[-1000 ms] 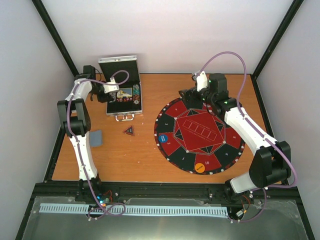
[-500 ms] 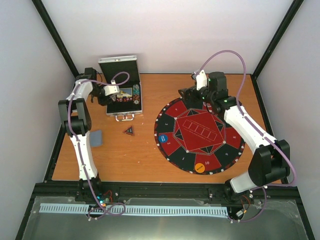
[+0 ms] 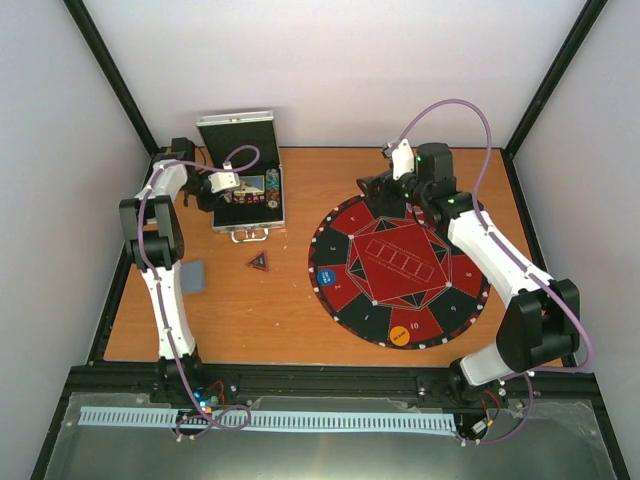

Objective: Distribute texas hold em gaming equipment

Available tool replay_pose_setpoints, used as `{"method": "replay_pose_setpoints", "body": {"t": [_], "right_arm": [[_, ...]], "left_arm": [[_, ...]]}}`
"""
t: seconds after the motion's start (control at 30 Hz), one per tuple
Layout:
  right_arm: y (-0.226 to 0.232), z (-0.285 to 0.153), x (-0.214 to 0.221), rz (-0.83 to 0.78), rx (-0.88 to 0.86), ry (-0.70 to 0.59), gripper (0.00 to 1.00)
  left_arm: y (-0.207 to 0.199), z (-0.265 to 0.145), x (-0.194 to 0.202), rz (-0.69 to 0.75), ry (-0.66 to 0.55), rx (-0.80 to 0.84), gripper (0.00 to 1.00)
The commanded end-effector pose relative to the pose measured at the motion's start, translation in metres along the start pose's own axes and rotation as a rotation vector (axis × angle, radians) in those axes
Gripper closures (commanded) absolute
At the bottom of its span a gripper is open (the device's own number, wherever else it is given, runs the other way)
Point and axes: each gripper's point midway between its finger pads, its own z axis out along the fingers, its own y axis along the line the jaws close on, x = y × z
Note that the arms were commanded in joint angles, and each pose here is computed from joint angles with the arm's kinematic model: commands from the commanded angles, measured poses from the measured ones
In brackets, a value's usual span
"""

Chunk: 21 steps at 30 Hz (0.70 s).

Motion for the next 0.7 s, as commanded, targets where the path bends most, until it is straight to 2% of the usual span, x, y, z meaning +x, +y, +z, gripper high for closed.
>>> {"method": "replay_pose_setpoints", "body": {"t": [0.0,0.3,0.37,0.5,0.67], "right_arm": [[0.001,0.001,-0.009,-0.014,-0.007,-0.011,0.00],[0.000,0.002,-0.007,-0.012,-0.004,-0.005,0.00],[0.000,0.002,-0.007,-0.012,-0.004,-0.005,0.00],[0.000,0.001,-0.007,-0.013,-0.001,-0.004,0.00],[0.000,-0.002,-0.010,-0.015,0.006,-0.011,0.00]], "left_arm": [[0.015,0.005,-0.004,0.023,-0.014,-0.037,0.49],[0.022,0.012,-0.001,0.031,-0.006,-0.059,0.64],[0.022,0.011,-0.003,0.028,-0.020,-0.061,0.72],[0.021,0.003,-0.010,0.016,-0.039,-0.060,0.98],[0.031,-0.026,-0.025,-0.074,-0.060,-0.115,0.99]]}}
